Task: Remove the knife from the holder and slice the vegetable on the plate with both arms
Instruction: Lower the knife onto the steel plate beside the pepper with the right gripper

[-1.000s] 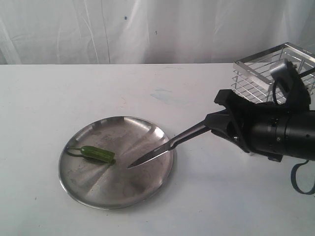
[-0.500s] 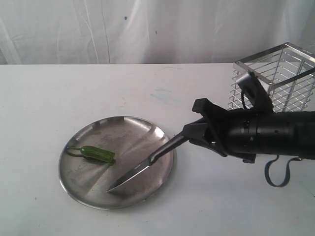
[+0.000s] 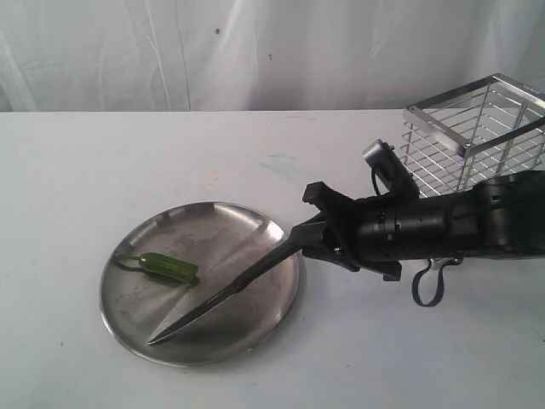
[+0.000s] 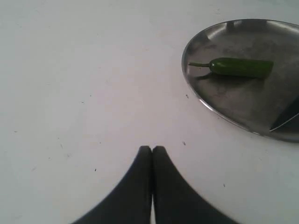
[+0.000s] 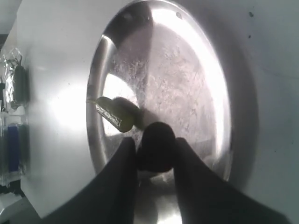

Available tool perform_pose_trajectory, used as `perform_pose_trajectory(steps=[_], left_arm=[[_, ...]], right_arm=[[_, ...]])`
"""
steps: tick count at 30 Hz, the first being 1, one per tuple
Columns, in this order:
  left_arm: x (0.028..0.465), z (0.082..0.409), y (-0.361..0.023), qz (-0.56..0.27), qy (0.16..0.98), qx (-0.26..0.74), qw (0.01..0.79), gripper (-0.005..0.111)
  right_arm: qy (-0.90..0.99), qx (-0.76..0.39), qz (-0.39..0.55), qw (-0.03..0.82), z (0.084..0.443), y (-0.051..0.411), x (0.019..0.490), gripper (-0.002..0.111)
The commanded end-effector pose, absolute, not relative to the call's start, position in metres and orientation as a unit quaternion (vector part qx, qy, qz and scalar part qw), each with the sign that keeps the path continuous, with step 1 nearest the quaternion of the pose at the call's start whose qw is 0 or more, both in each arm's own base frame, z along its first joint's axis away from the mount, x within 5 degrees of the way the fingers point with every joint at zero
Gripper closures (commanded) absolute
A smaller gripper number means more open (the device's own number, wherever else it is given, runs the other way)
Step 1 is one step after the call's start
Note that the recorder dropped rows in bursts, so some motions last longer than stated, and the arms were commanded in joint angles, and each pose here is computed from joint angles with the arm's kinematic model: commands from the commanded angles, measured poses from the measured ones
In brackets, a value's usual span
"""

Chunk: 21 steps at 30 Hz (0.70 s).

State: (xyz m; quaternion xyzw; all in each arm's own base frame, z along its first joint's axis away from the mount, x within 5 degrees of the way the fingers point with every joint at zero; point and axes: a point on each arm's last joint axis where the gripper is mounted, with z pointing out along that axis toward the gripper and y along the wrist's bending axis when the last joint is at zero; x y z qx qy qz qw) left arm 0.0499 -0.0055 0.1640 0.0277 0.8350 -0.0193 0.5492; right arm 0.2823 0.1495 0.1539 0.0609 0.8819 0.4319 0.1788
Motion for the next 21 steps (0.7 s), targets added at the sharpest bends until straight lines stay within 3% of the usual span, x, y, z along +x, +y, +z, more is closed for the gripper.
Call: perform_pose_trajectory(steps=[1,18,21], left_arm=[[0.050,0.162,-0.006,-0.022,0.836,0.030,0.548,0.107],[0.050,0.162,-0.006,-0.022,0.836,0.030,0.548,0.107],[0.050,0.162,-0.006,-0.022,0.836,0.030,0.548,0.107]], right_arm=[[0.902,-0.006,0.392,0.179,0.128,0.149,0.285,0.108],[0.932,-0.081,0.291,0.201,0.110,0.137,0.287,0.108],[0.932,-0.087,0.289,0.200,0.110,0.137,0.287,0.103]])
